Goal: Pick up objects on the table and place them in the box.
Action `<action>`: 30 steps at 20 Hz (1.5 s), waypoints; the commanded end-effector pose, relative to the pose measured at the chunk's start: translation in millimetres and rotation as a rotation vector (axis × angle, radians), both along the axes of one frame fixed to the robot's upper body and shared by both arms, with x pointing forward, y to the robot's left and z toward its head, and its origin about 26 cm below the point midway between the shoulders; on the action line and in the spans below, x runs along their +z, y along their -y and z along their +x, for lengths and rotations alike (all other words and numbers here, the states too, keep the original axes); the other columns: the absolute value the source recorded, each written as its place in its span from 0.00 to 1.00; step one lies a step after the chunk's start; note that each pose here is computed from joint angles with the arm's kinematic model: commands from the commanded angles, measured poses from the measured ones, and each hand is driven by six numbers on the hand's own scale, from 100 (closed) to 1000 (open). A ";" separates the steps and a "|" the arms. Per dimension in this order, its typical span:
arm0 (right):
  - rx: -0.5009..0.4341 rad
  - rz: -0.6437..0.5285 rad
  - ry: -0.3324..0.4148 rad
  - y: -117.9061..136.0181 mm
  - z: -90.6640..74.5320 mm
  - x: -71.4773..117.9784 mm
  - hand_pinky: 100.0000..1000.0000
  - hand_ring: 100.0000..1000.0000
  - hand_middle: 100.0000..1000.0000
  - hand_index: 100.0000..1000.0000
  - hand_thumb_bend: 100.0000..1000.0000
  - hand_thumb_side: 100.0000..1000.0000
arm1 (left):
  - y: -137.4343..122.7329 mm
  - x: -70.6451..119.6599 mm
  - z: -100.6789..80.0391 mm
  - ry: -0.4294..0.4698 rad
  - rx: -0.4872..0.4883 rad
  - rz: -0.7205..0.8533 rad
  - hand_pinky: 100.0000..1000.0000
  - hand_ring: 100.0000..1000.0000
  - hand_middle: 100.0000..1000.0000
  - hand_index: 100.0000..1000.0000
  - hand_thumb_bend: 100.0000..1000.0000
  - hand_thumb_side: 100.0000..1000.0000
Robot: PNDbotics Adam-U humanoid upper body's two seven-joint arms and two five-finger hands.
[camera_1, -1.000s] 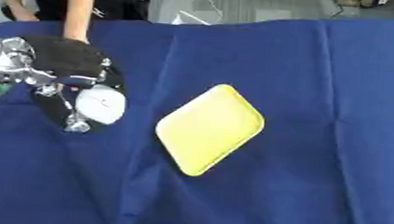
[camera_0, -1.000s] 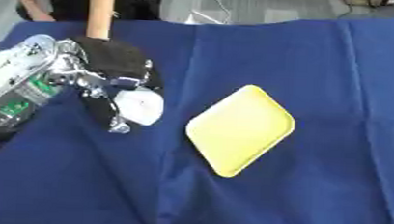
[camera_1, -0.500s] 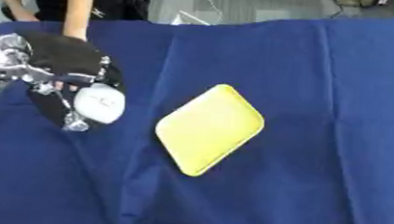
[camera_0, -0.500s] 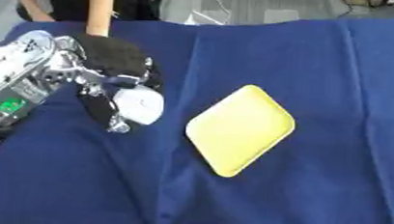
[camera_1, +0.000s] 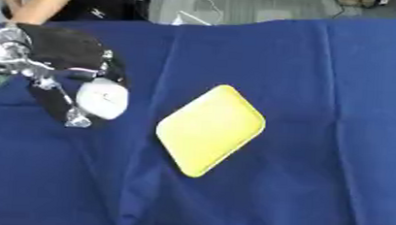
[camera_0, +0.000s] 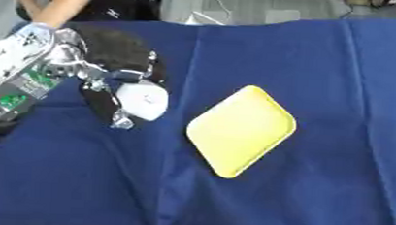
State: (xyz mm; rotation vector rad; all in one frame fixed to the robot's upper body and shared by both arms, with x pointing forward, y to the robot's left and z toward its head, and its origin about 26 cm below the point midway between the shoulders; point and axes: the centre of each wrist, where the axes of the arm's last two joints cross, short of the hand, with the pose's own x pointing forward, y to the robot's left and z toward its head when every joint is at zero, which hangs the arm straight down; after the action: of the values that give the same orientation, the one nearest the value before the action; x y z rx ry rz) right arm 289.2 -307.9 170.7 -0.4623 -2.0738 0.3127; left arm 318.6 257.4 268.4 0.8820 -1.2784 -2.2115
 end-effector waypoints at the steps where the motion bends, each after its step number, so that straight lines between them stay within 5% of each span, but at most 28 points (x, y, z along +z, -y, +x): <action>1: -0.002 -0.028 0.013 3.2 -1.7 6.3 0.75 0.77 0.81 0.95 0.00 0.91 | 16.9 17.7 1.6 0.040 -0.060 -0.011 0.65 0.42 0.47 0.76 0.26 0.17; 10: 0.010 -0.023 0.017 1.1 -0.8 7.2 0.75 0.77 0.81 0.95 0.00 0.91 | 79.4 28.0 29.1 0.037 -0.217 0.025 0.65 0.42 0.47 0.76 0.26 0.17; 30: 0.012 -0.022 0.023 0.6 -0.7 9.1 0.75 0.77 0.81 0.95 0.00 0.91 | 84.1 17.0 41.8 0.027 -0.212 0.027 0.65 0.42 0.47 0.76 0.25 0.17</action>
State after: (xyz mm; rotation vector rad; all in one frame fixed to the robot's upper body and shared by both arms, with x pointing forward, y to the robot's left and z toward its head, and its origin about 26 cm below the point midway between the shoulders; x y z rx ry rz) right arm 289.4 -307.7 170.8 -0.4568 -2.0722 0.3192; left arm 361.2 172.9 275.1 0.7824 -1.4178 -2.3715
